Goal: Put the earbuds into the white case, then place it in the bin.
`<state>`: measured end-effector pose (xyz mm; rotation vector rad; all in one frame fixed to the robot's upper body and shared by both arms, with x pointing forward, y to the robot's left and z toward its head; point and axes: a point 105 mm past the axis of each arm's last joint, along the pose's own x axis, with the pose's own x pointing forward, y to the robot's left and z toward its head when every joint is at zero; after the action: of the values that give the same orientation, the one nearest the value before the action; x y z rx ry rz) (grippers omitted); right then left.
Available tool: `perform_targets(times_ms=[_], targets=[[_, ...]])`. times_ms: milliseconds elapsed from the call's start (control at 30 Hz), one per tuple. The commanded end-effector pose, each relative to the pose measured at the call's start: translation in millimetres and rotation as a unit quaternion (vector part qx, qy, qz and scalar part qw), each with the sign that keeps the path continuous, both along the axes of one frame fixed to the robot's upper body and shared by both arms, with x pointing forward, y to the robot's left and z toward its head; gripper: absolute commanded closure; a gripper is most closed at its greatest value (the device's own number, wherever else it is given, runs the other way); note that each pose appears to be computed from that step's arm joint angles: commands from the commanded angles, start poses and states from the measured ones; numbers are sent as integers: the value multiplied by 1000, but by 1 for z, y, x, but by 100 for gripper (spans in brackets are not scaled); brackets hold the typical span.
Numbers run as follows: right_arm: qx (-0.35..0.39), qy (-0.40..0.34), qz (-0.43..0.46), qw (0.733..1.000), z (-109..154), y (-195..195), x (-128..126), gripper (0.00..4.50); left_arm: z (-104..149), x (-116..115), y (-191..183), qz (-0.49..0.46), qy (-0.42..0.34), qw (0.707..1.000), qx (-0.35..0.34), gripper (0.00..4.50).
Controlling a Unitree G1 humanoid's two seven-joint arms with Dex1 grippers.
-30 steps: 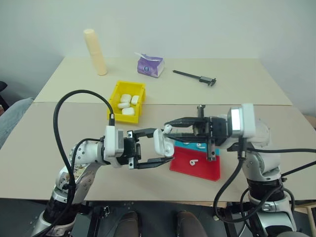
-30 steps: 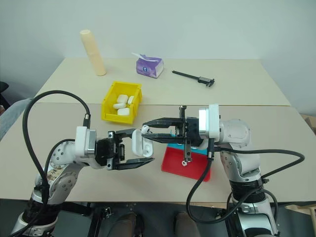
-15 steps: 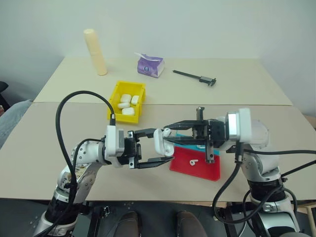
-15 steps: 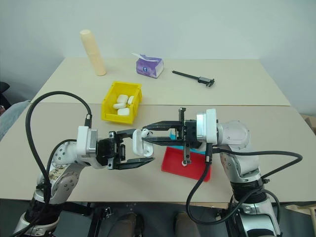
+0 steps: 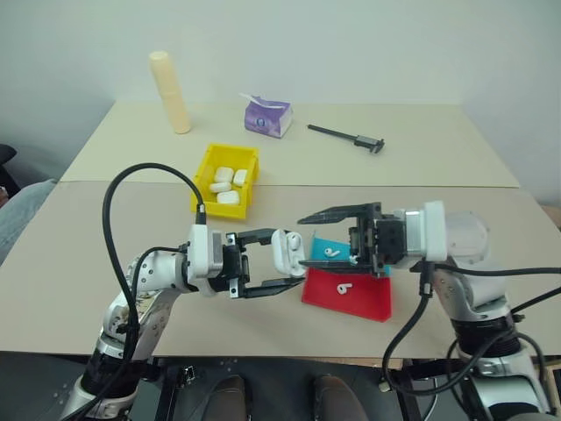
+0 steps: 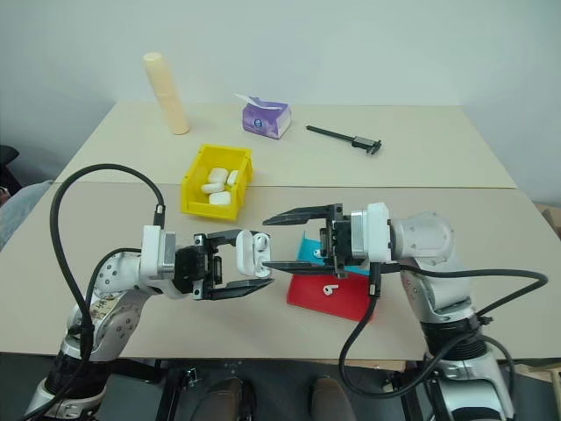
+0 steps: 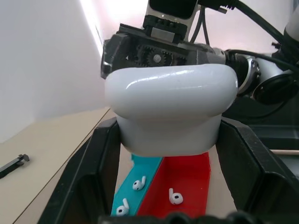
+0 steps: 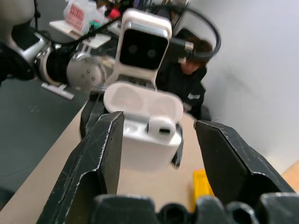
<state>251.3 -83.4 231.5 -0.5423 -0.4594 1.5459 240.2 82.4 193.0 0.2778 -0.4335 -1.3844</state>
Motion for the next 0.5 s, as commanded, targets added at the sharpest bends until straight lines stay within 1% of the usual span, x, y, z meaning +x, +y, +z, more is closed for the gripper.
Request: perform_targets(times_ms=[33, 133, 200, 233, 267, 367, 433, 500], targets=[[-100, 11, -65, 993, 7, -20, 21, 156, -10, 3, 22, 32, -13, 999, 38, 174], [-195, 27, -117, 973, 6, -36, 44, 156, -27, 4, 37, 47, -4, 996, 79, 174], [-257, 30, -139, 956, 1, -45, 57, 156, -38, 5, 45, 56, -1, 993, 105, 174], [-276, 32, -142, 950, -1, -48, 60, 156, -41, 5, 47, 57, -2, 992, 112, 174], [-314, 36, -155, 936, -6, -50, 68, 156, -45, 6, 49, 61, -3, 991, 118, 174], [-393, 55, -185, 899, -22, -55, 87, 156, -51, 8, 46, 66, -11, 990, 120, 174], [-426, 71, -193, 881, -32, -58, 94, 156, -51, 7, 41, 67, -14, 991, 115, 174], [-442, 83, -197, 871, -41, -59, 98, 156, -50, 6, 37, 67, -18, 992, 107, 174]])
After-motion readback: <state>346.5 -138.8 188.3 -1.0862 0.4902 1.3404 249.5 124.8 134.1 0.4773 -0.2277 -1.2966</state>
